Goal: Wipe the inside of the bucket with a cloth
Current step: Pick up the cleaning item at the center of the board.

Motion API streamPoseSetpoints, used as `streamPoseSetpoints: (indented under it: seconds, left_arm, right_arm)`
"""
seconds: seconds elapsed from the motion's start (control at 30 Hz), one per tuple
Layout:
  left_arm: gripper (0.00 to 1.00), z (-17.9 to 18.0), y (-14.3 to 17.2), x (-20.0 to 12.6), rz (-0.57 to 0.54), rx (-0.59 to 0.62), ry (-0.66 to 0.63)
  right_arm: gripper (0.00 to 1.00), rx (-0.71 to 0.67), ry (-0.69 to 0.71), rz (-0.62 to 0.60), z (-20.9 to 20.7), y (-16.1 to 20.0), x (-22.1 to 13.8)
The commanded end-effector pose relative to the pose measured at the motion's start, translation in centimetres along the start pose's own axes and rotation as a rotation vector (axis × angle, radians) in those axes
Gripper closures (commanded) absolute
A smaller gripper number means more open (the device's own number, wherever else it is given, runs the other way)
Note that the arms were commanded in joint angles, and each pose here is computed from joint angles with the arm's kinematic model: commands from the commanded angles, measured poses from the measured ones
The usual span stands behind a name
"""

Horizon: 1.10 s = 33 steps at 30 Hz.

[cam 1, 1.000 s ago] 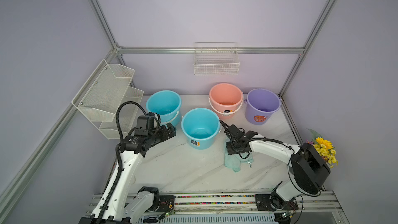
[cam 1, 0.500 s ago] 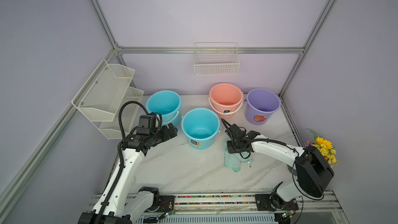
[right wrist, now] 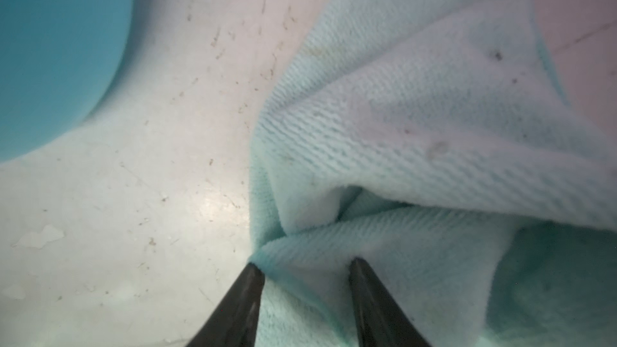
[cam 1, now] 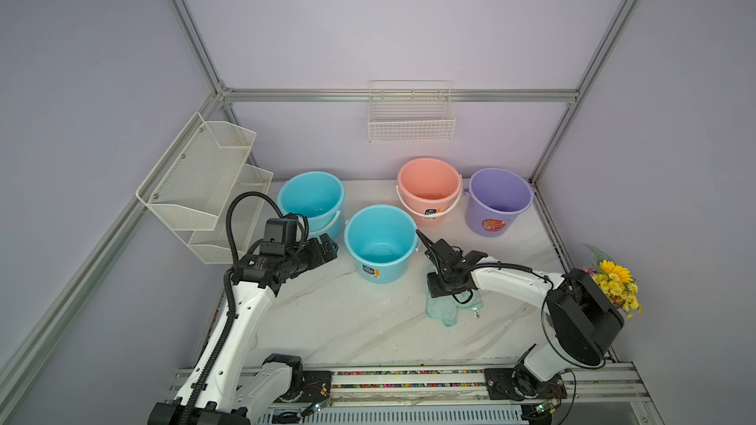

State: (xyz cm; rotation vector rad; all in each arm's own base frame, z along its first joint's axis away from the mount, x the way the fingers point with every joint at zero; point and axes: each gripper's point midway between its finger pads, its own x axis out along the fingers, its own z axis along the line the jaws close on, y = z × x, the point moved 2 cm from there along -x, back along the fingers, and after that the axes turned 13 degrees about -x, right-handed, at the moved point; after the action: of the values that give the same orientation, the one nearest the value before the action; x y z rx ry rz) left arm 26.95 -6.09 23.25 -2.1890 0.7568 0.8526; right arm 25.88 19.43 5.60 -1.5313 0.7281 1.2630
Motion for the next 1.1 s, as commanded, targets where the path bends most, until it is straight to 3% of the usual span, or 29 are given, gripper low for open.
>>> streamPoseSetpoints:
  seconds: [0.0, 0.17, 0.43, 1.07]
  left_arm:
    - [0.01, -1.2, -0.5, -1.0, -0.023, -0.012, 0.035]
    - [0.01, -1.2, -0.5, -0.9, -0.017, -0.018, 0.031]
    - [0.01, -1.4, -0.2, -0.7, -0.010, -0.014, 0.029]
    - [0.03, -3.9, 0.4, 2.5, 0.083, 0.010, 0.045]
  right_arm:
    - [0.60, 0.008, 0.034, -0.018, -0.4, 0.0, 0.3]
    - [0.85, 0.020, 0.068, -0.060, -1.1, -0.5, -1.1]
    - [1.00, 0.036, 0.070, -0.128, -1.4, -1.6, -4.5]
    - [1.00, 0.050, 0.105, -0.358, -2.4, -6.4, -16.5]
